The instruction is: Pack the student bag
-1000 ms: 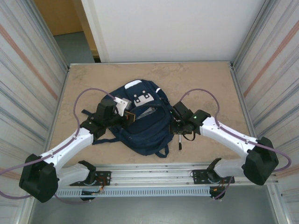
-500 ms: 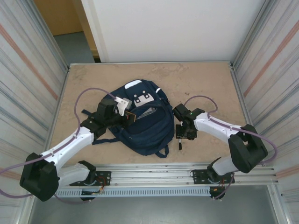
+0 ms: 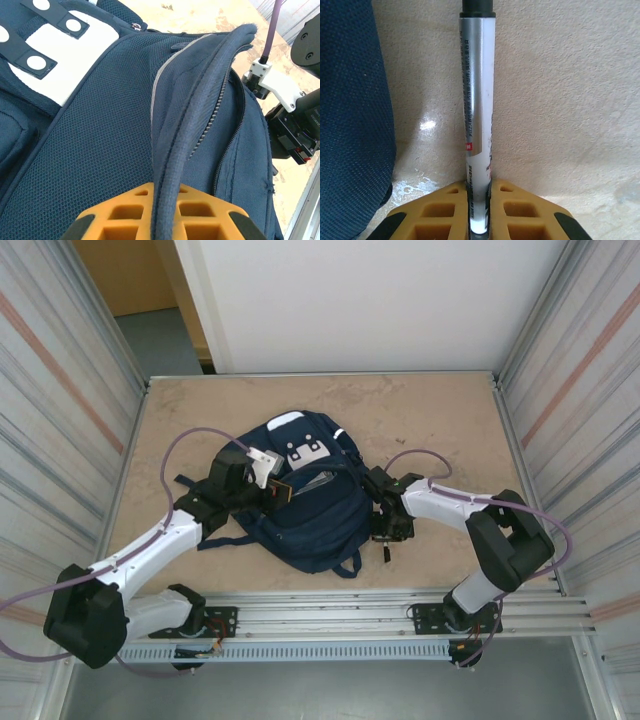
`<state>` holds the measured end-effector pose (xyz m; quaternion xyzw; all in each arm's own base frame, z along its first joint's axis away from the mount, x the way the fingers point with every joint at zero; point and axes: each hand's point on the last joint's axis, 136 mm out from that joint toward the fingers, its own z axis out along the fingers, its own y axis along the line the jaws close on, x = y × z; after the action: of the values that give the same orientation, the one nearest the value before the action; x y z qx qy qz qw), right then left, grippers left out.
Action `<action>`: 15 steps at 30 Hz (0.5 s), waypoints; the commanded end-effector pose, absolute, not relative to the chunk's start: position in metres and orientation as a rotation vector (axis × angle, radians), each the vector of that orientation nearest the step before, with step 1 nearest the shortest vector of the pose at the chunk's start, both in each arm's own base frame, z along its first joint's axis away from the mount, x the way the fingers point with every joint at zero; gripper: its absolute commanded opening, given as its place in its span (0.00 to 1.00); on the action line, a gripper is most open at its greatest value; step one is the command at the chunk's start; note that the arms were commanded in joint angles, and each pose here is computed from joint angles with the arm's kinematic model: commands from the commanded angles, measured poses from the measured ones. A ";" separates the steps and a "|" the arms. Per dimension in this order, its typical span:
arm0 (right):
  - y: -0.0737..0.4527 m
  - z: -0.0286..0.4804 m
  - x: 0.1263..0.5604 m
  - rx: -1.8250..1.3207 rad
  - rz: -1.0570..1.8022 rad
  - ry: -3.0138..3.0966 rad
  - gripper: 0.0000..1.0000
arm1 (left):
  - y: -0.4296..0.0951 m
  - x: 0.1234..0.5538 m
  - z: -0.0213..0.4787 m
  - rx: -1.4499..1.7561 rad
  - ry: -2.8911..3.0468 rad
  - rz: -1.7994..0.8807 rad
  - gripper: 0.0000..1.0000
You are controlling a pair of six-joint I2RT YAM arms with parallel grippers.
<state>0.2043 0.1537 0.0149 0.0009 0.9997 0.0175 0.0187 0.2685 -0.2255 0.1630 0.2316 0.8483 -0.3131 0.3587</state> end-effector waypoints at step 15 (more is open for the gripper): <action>0.261 0.147 0.214 -0.421 0.383 2.779 0.16 | -0.235 0.266 0.205 0.615 2.053 -0.905 0.02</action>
<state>0.2123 0.2431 0.1361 -0.1082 0.9767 0.1256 0.1363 0.2662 -0.2275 0.1688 0.2330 0.8438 -0.3234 0.3594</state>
